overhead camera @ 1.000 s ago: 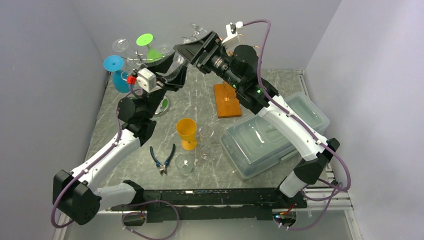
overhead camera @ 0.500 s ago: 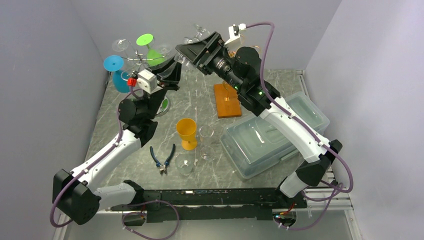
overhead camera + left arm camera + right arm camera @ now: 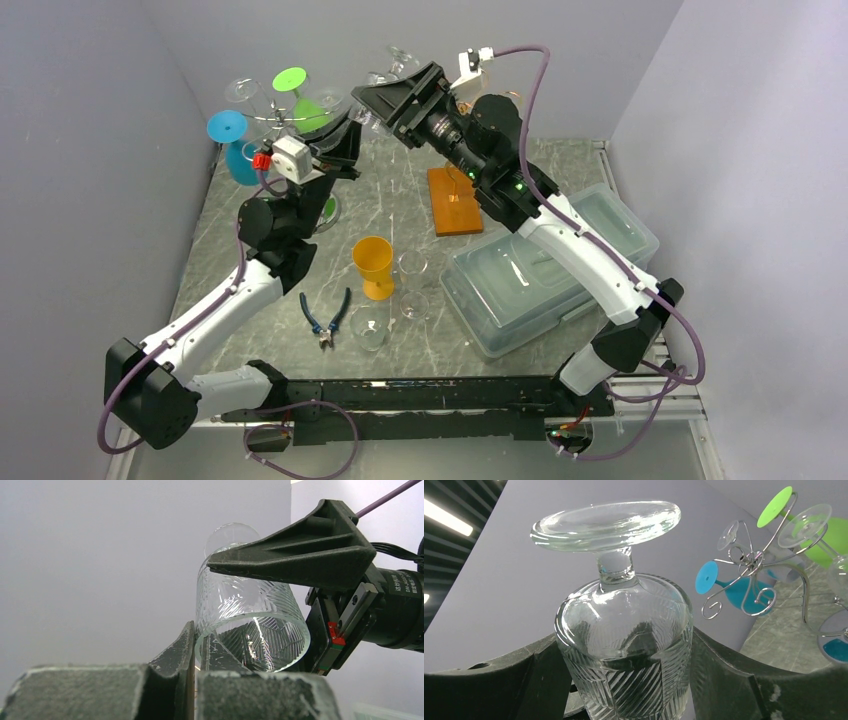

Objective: Take the wine glass off the wine glass rack
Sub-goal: Place the wine glass at the center of the board.

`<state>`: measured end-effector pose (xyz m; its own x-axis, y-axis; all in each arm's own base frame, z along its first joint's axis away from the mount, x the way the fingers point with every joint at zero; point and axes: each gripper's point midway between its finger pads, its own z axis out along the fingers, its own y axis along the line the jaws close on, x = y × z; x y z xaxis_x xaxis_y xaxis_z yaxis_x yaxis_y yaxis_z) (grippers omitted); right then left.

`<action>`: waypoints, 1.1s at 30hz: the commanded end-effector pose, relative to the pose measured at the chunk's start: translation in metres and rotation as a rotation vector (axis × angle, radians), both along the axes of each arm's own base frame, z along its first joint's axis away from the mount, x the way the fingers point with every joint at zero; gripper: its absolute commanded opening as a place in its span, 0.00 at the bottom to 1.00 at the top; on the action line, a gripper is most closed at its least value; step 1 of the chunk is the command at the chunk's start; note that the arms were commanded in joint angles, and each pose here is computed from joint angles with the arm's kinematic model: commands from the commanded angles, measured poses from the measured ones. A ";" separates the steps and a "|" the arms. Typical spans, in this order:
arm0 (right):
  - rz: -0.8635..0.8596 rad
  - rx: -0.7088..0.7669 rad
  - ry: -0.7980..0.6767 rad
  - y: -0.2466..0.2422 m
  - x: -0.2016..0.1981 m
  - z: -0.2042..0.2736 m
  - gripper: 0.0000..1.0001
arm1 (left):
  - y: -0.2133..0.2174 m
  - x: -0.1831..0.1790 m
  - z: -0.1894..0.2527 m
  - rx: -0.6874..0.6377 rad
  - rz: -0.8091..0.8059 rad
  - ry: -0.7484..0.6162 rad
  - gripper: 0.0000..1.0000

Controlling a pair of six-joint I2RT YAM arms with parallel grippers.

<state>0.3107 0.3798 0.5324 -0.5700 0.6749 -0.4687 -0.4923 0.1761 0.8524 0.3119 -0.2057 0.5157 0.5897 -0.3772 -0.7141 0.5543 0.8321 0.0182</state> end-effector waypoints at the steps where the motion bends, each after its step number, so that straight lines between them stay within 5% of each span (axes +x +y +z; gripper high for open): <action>1: 0.002 0.108 -0.104 -0.018 -0.018 0.048 0.77 | 0.018 -0.002 0.015 -0.040 0.070 -0.007 0.00; 12: -0.020 0.065 -0.097 -0.021 -0.017 0.039 0.99 | 0.028 -0.002 0.017 -0.133 0.059 0.056 0.00; 33: -0.132 -0.061 -0.132 -0.066 -0.036 0.004 1.00 | 0.058 0.005 0.020 -0.198 0.145 0.443 0.00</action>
<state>0.2821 0.3340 0.5235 -0.4892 0.6846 -0.5404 -0.5261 0.2625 0.8089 0.3464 -0.1703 0.4859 0.2764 -0.3855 -0.8803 0.3462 0.8945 -0.2830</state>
